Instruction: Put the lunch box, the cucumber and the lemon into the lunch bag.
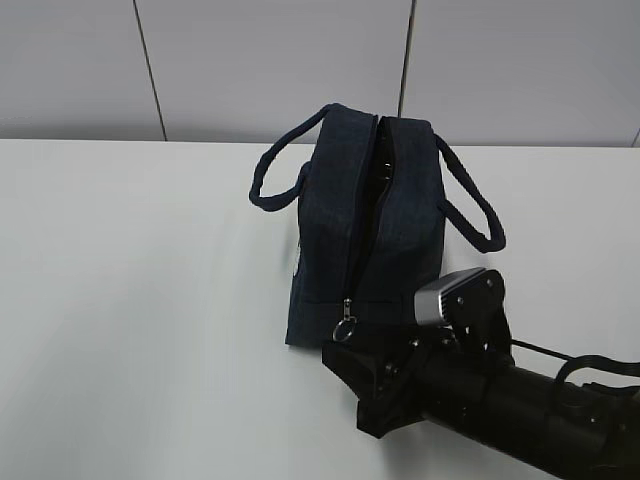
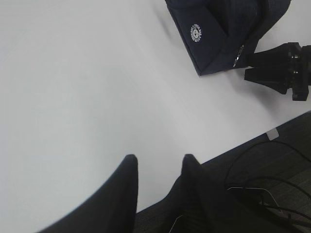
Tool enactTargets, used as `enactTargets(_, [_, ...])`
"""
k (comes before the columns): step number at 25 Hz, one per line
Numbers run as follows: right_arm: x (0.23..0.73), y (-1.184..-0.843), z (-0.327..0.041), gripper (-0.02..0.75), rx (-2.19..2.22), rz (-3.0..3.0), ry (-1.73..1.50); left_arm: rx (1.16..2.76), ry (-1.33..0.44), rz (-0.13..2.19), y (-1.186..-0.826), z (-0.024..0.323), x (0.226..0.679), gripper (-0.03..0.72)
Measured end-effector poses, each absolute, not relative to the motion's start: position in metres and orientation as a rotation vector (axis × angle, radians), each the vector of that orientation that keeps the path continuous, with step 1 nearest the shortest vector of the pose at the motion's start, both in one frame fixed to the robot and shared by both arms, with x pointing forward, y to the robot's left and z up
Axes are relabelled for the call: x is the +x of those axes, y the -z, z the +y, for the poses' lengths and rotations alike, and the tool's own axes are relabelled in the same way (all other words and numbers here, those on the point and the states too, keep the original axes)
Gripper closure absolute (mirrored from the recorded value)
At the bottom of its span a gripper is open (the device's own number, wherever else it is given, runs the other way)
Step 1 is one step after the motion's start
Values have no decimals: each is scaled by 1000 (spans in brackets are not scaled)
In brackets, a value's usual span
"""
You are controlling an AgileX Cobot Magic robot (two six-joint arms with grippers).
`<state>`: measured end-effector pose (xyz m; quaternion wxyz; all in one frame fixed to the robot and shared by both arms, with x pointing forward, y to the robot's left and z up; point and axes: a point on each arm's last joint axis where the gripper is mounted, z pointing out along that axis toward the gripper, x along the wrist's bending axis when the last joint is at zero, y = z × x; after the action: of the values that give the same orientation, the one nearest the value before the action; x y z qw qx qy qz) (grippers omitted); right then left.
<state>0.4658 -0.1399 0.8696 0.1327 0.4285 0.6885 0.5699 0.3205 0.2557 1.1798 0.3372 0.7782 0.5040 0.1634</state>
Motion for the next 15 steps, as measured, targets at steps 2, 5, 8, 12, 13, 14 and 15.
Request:
enactTargets(2, [466,-870,-140,419,1232,1999,-1657,2028,-426,1314,-1180,256,321,488])
enactTargets(5, [464,-869,-140,499,1225,2008,-1652,2028,-426,1314,-1180,256,321,488])
enactTargets(8, [462,-868,-141,560,1231,2013,-1646,2028,-426,1314,-1180,256,321,488])
enactTargets(12, [461,-868,-142,654,1233,2016,-1644,2028,-426,1314,-1180,256,321,488])
enactTargets(13, [461,-868,-142,685,1234,2017,-1642,2028,-426,1314,-1180,256,321,488])
enactTargets(14, [461,-868,-142,710,1234,2017,-1642,2028,-426,1314,-1180,256,321,488])
enactTargets(15, [461,-868,-142,733,1236,2015,-1642,2028,-426,1314,-1180,256,321,488])
